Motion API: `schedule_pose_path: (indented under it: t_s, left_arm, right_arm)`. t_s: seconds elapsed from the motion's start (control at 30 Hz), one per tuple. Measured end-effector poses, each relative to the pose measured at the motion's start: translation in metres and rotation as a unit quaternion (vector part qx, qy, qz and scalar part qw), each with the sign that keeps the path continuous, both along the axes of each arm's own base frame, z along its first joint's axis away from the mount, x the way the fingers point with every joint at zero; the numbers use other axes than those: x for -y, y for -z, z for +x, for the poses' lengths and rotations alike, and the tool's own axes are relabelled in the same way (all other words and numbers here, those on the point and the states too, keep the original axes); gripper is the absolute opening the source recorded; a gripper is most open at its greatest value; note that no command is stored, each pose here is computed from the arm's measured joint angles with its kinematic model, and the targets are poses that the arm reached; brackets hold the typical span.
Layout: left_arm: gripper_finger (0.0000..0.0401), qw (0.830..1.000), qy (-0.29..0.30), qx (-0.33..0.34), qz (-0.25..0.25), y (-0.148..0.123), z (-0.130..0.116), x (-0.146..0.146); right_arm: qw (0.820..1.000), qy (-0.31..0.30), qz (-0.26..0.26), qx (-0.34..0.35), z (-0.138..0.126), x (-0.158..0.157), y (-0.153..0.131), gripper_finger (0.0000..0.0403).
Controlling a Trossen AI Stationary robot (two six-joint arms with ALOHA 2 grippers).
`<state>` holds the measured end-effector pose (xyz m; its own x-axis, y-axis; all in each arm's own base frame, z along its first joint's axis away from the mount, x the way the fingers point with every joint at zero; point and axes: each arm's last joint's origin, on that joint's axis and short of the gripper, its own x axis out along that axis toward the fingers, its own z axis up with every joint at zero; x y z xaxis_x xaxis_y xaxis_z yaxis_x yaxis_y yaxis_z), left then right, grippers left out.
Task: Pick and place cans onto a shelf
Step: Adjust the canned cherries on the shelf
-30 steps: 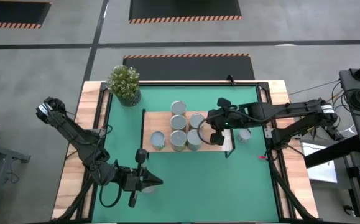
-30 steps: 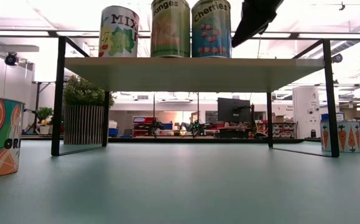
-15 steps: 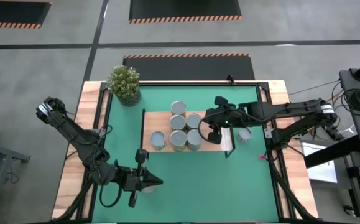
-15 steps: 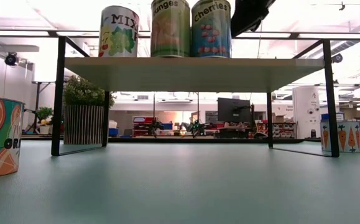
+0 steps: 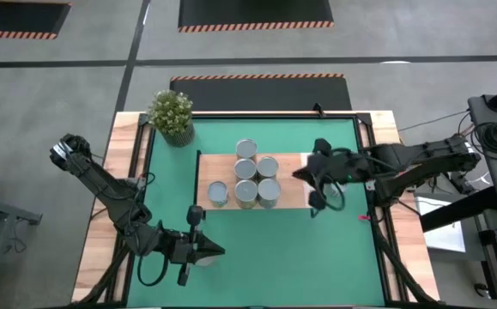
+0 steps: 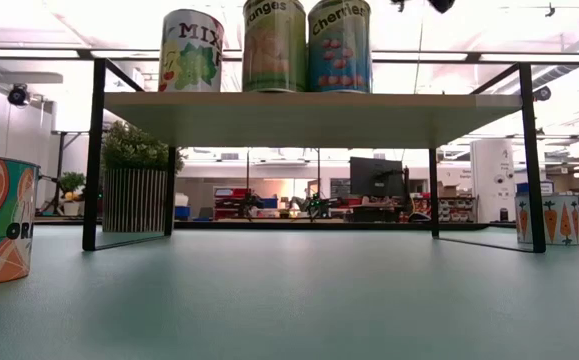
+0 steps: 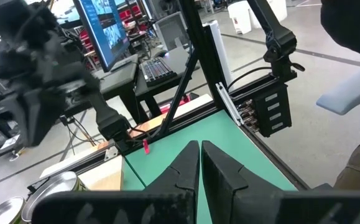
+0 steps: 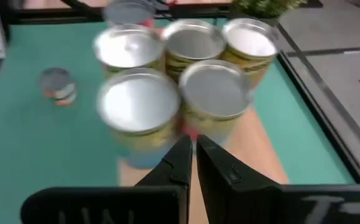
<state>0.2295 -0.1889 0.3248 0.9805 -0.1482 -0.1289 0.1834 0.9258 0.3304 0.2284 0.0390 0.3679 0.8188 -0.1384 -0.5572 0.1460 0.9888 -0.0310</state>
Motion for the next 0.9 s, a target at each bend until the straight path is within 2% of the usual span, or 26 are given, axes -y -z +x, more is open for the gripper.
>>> schedule_pose_path:
  t_s: [0.17,0.4,0.7,0.9]
  left_arm:
    - [0.0,1.0,0.0,0.0,0.005,0.0,0.0,0.0]
    - [0.0,1.0,0.001,0.001,0.009,0.0,0.0,0.0]
    - [0.0,1.0,0.0,0.001,0.009,0.0,0.0,0.0]
    - [0.0,1.0,-0.002,0.003,0.013,0.0,0.0,0.0]
  right_arm:
    - [1.0,-0.01,-0.012,0.013,-0.013,-0.028,0.003,0.0012]
    - [0.998,-0.062,0.008,0.008,-0.02,-0.06,0.023,0.0012]
    - [0.994,-0.086,-0.005,0.064,0.004,-0.078,0.077,0.0012]
    - [0.992,-0.082,-0.026,0.096,0.02,-0.076,0.092,0.0012]
